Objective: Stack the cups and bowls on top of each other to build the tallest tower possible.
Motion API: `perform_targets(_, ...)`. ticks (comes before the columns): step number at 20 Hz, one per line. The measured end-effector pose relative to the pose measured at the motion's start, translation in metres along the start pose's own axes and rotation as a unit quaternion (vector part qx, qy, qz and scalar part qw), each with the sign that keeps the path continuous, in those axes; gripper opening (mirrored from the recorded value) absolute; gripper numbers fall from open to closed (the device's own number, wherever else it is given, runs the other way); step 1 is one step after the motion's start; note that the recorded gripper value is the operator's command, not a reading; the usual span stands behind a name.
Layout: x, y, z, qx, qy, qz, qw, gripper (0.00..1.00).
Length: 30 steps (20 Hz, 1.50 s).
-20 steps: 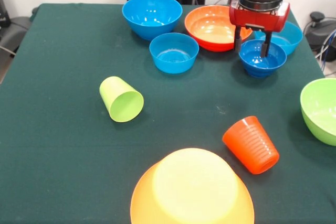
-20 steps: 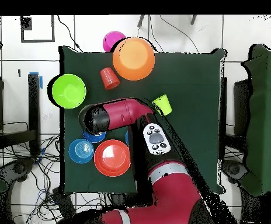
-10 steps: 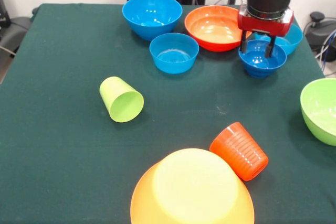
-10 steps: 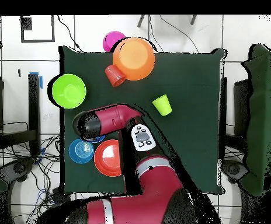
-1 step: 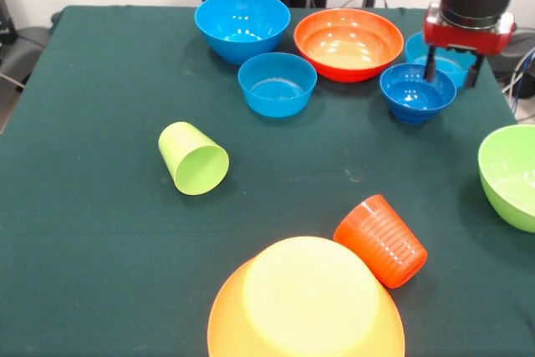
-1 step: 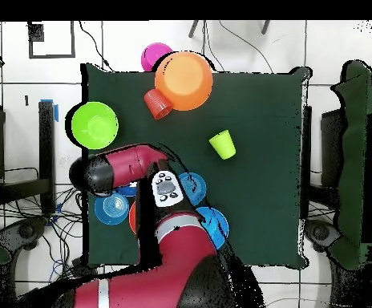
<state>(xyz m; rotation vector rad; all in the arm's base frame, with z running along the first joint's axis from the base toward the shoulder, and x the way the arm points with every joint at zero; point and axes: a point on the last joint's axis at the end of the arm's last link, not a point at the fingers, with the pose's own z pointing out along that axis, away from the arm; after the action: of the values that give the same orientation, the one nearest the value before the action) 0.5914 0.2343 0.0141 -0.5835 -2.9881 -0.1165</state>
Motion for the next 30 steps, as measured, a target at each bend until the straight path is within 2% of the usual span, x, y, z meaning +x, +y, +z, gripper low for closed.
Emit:
perform_targets(5,-0.015,0.015,-0.01,-0.014,-0.012,0.015,0.9997,1.0)
perform_targets(15,-0.037,0.015,-0.022,-0.02,-0.03,0.03,0.9989,1.0)
perform_targets(24,-0.064,0.017,-0.055,-0.008,-0.032,0.042,0.9986,1.0)
perform_targets(25,-0.072,0.017,-0.064,-0.003,-0.033,0.044,0.9985,1.0)
perform_targets(28,-0.084,0.017,-0.076,0.002,-0.037,0.049,0.9981,1.0)
perform_targets(30,-0.1,0.016,-0.089,0.005,-0.045,0.055,0.9974,1.0)
